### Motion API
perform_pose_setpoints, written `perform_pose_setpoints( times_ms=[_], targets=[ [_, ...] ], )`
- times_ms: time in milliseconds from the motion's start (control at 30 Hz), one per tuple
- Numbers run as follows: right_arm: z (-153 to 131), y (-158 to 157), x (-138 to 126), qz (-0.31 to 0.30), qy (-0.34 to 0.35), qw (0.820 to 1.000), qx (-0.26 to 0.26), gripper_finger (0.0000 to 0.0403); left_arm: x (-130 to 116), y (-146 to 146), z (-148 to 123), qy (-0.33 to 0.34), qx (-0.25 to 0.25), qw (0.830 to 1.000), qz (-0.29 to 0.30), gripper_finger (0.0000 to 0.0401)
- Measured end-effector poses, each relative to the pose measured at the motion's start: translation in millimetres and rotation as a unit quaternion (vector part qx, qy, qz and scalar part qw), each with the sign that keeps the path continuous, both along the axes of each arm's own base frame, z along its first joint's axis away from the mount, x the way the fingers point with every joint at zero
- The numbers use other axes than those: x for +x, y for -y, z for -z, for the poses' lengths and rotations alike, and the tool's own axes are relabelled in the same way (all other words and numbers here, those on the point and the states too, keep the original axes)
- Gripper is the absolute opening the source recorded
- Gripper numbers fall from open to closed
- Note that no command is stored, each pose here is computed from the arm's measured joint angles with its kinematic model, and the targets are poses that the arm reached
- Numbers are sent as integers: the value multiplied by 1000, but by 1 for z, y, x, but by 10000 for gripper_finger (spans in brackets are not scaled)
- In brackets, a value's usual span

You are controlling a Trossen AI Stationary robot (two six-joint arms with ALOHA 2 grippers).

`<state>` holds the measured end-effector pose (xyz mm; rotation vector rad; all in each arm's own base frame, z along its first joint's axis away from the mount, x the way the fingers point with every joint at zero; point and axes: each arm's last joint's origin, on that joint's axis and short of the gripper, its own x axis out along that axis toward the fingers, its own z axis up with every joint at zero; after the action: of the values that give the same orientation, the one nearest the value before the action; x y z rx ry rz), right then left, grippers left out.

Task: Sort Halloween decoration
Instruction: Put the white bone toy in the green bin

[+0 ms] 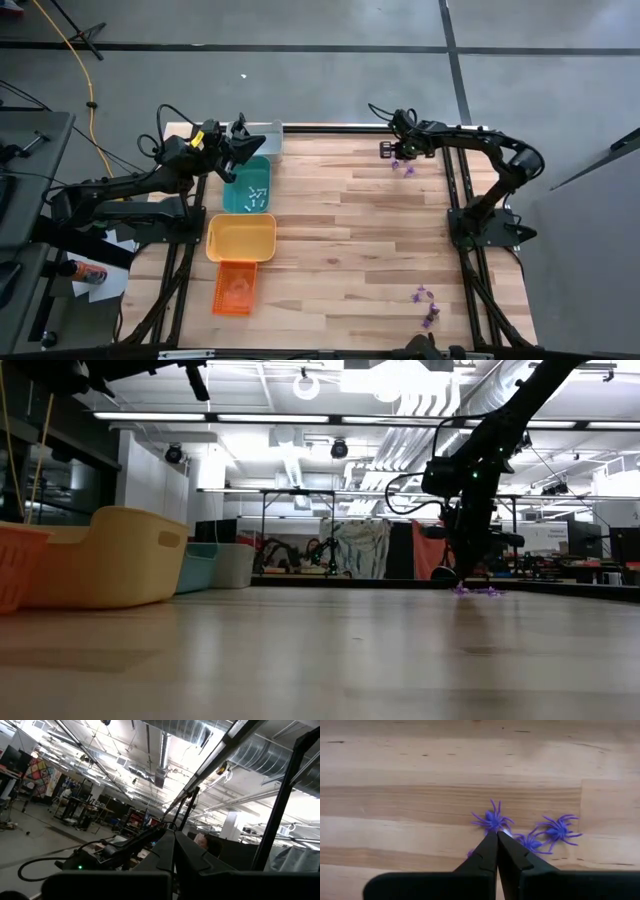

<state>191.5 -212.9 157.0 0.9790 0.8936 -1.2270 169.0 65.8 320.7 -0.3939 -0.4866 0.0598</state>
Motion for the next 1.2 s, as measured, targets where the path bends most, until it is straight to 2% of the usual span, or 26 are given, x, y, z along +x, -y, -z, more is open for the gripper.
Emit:
perform_pose_setpoints(
  times_ms=[267,567,1200],
  targets=[
    [0,0,0,1,-1,1000,2,0,0,0,0,0,0,1000,0,0],
    [11,1,2,19,5,999,29,0,0,0,0,2,-11,1000,6,0],
    [12,-3,1,6,12,998,62,0,0,0,0,0,-8,1000,11,0]
  ],
)
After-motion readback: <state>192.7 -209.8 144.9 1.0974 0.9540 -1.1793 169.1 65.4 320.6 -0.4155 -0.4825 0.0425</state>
